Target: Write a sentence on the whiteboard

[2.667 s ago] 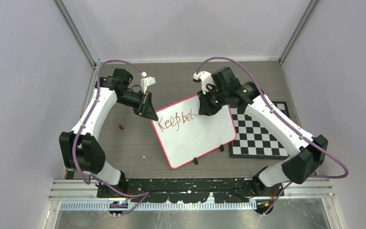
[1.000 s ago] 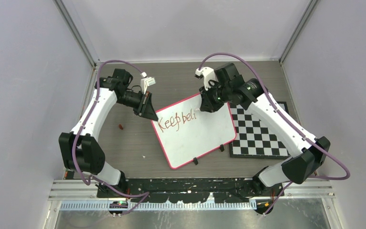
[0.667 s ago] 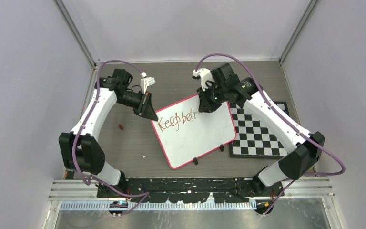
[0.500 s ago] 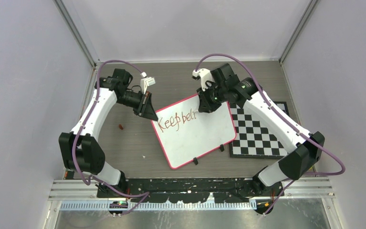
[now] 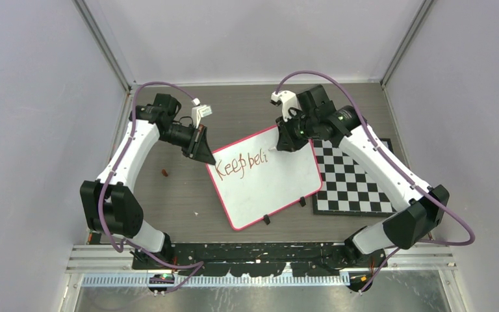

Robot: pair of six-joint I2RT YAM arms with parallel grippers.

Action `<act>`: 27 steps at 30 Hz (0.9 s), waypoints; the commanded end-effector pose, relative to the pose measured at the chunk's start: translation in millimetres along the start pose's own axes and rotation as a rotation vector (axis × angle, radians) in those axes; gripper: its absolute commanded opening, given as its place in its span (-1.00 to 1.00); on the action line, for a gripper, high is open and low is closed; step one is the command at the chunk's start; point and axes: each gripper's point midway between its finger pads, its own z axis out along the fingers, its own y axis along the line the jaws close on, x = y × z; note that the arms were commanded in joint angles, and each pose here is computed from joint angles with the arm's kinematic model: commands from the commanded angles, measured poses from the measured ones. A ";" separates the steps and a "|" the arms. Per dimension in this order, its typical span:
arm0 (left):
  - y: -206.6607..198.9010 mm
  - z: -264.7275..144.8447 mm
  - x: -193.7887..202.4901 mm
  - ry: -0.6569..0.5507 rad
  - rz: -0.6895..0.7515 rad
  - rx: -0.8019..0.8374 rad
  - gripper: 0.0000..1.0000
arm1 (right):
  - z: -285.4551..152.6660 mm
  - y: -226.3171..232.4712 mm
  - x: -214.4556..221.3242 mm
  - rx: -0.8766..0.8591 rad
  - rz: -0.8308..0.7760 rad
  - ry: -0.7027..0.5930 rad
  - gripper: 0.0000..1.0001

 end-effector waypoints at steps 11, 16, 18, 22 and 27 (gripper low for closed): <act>-2.5 -3.6 -2.1 -0.014 0.008 -0.018 -1.00 | 0.3 3.2 -0.5 -0.023 -0.014 -0.014 -1.00; -2.2 -3.7 -2.2 -0.016 0.010 -0.020 -1.00 | 5.4 0.3 1.5 -0.018 -0.019 0.001 -0.99; -2.5 -3.5 -1.8 -0.014 0.009 -0.020 -1.00 | 7.7 0.0 2.4 -0.021 -0.018 0.007 -1.00; -2.5 -3.7 -1.0 -0.014 0.010 -0.022 -1.00 | 9.3 -3.0 1.3 -0.008 -0.023 0.010 -0.99; -4.7 -4.2 -2.5 -0.018 0.010 -0.015 -1.00 | 0.2 -11.2 -3.0 0.027 -0.039 0.004 -0.99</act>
